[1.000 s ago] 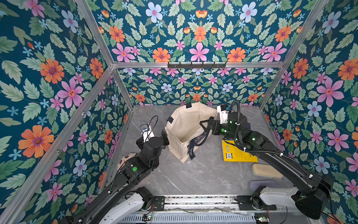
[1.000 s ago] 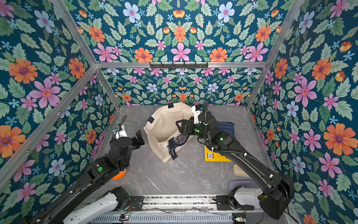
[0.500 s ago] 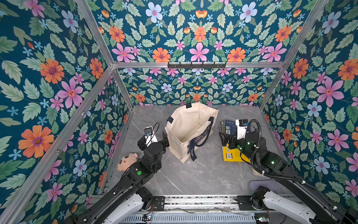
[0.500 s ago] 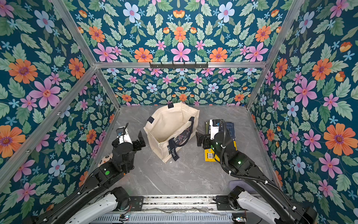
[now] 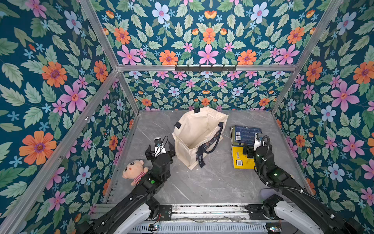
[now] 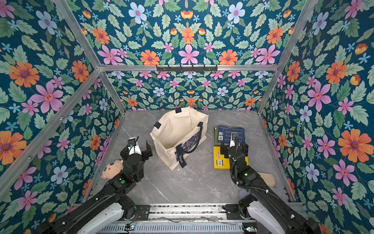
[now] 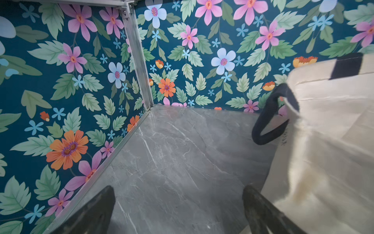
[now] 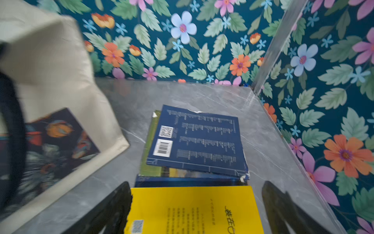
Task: Take out the books from the canvas bag
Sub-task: Reset both arms
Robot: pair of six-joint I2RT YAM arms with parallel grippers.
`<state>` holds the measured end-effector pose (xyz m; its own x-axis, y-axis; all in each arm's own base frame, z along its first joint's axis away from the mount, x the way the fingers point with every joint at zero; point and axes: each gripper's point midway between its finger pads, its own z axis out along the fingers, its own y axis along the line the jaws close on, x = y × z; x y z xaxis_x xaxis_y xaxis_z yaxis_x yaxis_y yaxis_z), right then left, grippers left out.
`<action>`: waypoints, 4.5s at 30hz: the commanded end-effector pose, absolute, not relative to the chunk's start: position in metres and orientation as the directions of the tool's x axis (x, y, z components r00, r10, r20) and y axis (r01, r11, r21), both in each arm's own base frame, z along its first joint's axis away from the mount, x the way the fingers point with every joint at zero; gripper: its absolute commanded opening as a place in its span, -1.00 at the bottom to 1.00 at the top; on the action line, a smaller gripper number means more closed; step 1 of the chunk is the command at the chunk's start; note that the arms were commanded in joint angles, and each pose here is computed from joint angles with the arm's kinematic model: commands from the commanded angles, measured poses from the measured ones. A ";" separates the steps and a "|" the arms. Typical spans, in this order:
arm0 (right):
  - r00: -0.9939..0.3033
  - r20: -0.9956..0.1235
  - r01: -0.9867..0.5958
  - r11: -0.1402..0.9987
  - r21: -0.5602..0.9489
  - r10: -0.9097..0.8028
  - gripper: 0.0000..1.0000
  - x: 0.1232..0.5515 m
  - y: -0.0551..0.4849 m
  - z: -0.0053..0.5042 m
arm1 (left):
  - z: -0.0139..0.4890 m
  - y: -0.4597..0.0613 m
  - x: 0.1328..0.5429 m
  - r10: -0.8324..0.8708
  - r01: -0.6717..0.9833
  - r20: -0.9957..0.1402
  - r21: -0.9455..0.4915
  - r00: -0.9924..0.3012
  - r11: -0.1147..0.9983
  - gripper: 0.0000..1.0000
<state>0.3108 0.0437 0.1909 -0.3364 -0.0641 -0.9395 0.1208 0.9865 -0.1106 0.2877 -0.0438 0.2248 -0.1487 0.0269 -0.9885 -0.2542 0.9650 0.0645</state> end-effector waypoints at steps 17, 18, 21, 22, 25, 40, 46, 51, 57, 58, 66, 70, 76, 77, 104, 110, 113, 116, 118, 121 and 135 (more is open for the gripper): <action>-0.239 -0.971 0.230 0.972 -0.043 0.013 0.98 0.354 -0.019 0.134 | 0.183 0.001 0.345 -0.002 -0.288 -0.984 0.050 -0.177 0.956 1.00; -0.241 -0.970 0.242 0.969 -0.050 0.010 0.99 0.357 -0.020 0.132 | 0.179 0.005 0.346 -0.003 -0.300 -0.983 0.054 -0.186 0.952 1.00; -0.249 -0.968 0.198 0.980 -0.031 0.020 0.98 0.360 -0.015 0.126 | 0.174 0.013 0.349 -0.010 -0.312 -0.983 0.049 -0.185 0.949 1.00; -0.242 -0.970 0.206 0.978 -0.029 0.022 0.98 0.362 -0.017 0.122 | 0.175 0.013 0.351 -0.010 -0.307 -0.984 0.047 -0.179 0.951 1.00; -0.211 -0.977 0.210 0.978 -0.011 0.034 0.99 0.366 -0.019 0.121 | 0.171 0.016 0.357 -0.006 -0.302 -0.983 0.050 -0.181 0.952 1.00; -0.280 -0.954 0.246 0.969 0.037 0.107 0.99 0.370 -0.034 0.101 | 0.143 0.050 0.374 -0.076 -0.361 -0.978 0.000 -0.197 0.933 1.00; -0.259 -0.961 0.246 0.969 0.035 0.100 0.99 0.371 -0.035 0.104 | 0.129 0.069 0.378 -0.135 -0.395 -0.975 -0.056 -0.175 0.917 1.00; -0.263 -0.960 0.243 0.969 0.034 0.100 0.98 0.371 -0.034 0.103 | 0.117 0.045 0.395 -0.092 -0.227 -0.971 -0.040 -0.221 0.973 1.00; -0.263 -0.959 0.243 0.969 0.035 0.101 0.98 0.372 -0.034 0.103 | 0.110 0.021 0.394 -0.026 -0.103 -0.975 -0.003 -0.222 0.995 1.00; -0.263 -0.959 0.244 0.969 0.035 0.101 0.99 0.372 -0.034 0.103 | 0.108 0.018 0.394 -0.013 -0.089 -0.974 0.007 -0.225 0.996 1.00; -0.265 -0.959 0.244 0.969 0.036 0.102 0.99 0.371 -0.034 0.103 | 0.107 0.017 0.392 -0.004 -0.099 -0.979 0.016 -0.202 0.995 1.00; -0.265 -0.959 0.242 0.970 0.036 0.102 0.99 0.371 -0.034 0.103 | 0.109 0.017 0.390 -0.003 -0.100 -0.980 0.017 -0.197 0.995 1.00; -0.264 -0.959 0.242 0.970 0.036 0.102 0.99 0.372 -0.034 0.103 | 0.108 0.017 0.390 -0.004 -0.099 -0.980 0.016 -0.197 0.995 1.00; -0.265 -0.959 0.241 0.970 0.035 0.101 0.99 0.372 -0.034 0.103 | 0.109 0.017 0.391 -0.004 -0.100 -0.981 0.016 -0.195 0.995 1.00; -0.266 -0.958 0.239 0.970 0.038 0.103 0.99 0.372 -0.033 0.103 | 0.109 0.017 0.390 -0.004 -0.099 -0.981 0.016 -0.195 0.995 1.00; -0.269 -0.958 0.237 0.971 0.038 0.103 0.99 0.373 -0.033 0.103 | 0.109 0.017 0.391 -0.004 -0.100 -0.981 0.016 -0.194 0.995 1.00; -0.268 -0.958 0.238 0.970 0.039 0.105 0.99 0.372 -0.033 0.102 | 0.109 0.017 0.391 -0.004 -0.099 -0.981 0.015 -0.194 0.995 1.00; -0.268 -0.958 0.238 0.970 0.039 0.105 0.99 0.372 -0.033 0.102 | 0.109 0.017 0.391 -0.004 -0.099 -0.981 0.016 -0.195 0.995 1.00; -0.267 -0.958 0.239 0.970 0.040 0.106 0.99 0.372 -0.033 0.103 | 0.109 0.017 0.391 -0.004 -0.099 -0.981 0.016 -0.195 0.995 1.00; -0.268 -0.958 0.239 0.970 0.040 0.105 0.99 0.372 -0.033 0.103 | 0.109 0.017 0.390 -0.005 -0.100 -0.981 0.015 -0.195 0.995 1.00; -0.291 -0.956 0.042 0.999 0.033 0.043 0.99 0.373 -0.002 0.101 | 0.109 0.017 0.391 -0.004 -0.100 -0.981 0.016 -0.194 0.995 1.00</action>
<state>0.3709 -0.0222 0.0949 -0.3057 0.0861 -0.9482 0.1704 0.9848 0.0345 0.3893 0.0162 0.1019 -0.2208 -0.0159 -0.9752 -0.0992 0.9950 0.0063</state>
